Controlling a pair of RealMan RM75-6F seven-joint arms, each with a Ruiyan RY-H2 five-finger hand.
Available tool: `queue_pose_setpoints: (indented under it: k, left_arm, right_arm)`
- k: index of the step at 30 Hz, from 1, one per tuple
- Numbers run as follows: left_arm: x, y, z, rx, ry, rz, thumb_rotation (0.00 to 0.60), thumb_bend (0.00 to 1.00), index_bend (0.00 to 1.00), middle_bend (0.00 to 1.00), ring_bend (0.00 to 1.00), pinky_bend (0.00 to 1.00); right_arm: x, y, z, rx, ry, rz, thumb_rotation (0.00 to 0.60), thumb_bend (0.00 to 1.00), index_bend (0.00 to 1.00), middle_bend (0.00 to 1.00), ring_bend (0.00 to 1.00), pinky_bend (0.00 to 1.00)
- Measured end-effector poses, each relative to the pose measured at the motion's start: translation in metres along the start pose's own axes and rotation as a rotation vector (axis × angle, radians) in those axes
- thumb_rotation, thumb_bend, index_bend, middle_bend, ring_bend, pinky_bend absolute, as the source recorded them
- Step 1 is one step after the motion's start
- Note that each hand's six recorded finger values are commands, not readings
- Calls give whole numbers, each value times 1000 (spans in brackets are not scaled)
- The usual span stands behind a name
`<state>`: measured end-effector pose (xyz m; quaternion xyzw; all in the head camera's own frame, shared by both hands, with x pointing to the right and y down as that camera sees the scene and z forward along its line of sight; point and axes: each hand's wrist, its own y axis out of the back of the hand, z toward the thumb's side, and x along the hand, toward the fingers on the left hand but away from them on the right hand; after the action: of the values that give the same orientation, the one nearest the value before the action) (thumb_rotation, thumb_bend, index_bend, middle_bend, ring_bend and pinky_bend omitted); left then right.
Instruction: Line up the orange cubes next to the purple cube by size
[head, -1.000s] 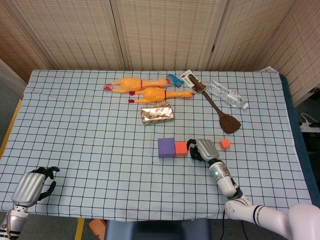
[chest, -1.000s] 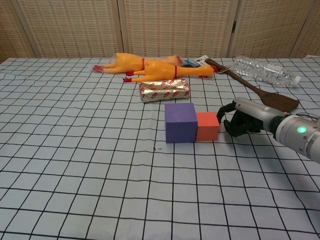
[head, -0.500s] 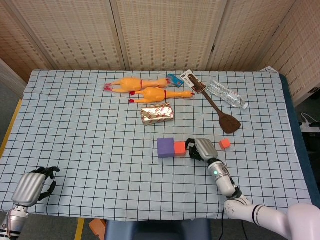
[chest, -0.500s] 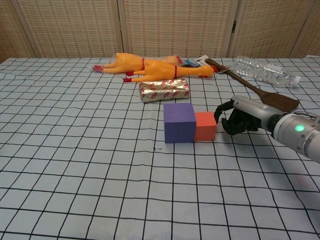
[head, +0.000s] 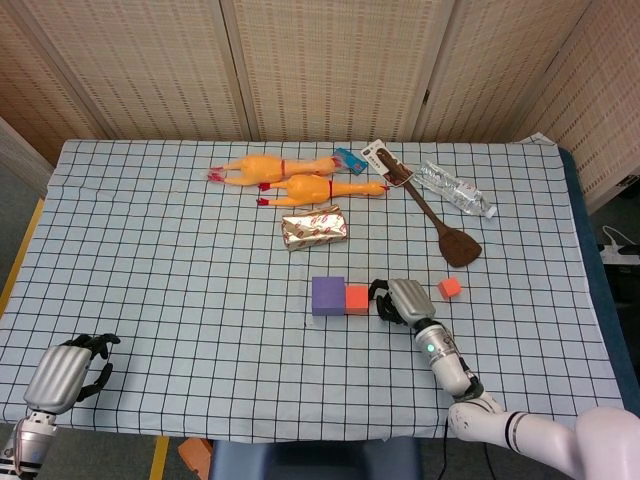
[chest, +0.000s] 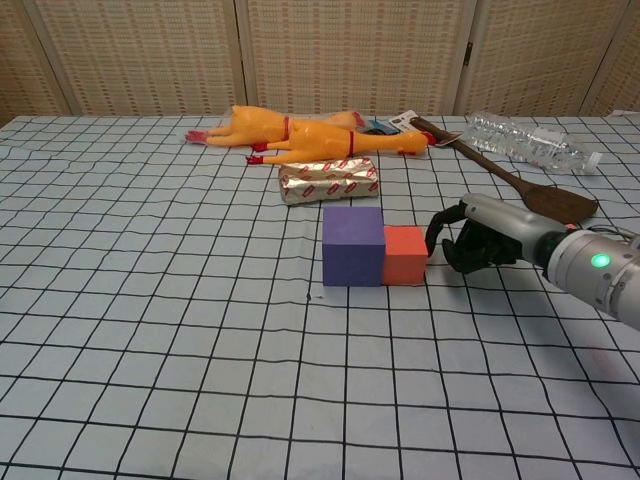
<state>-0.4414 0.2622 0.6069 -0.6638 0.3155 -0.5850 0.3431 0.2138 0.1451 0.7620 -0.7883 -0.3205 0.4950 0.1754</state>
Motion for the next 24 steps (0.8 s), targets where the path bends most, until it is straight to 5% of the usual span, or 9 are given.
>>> queue_pose_setpoints:
  k: [11, 24]
  left_arm:
    - [0, 1, 0, 4, 0, 5, 600, 449, 360, 498, 400, 552]
    - [0, 2, 0, 6, 8, 8, 600, 449, 360, 498, 400, 553]
  right_arm:
    - [26, 54, -18, 263, -30, -251, 600, 316, 387, 966, 952, 928]
    - [47, 81, -74, 443, -138, -148, 600, 136, 345, 966, 952, 928]
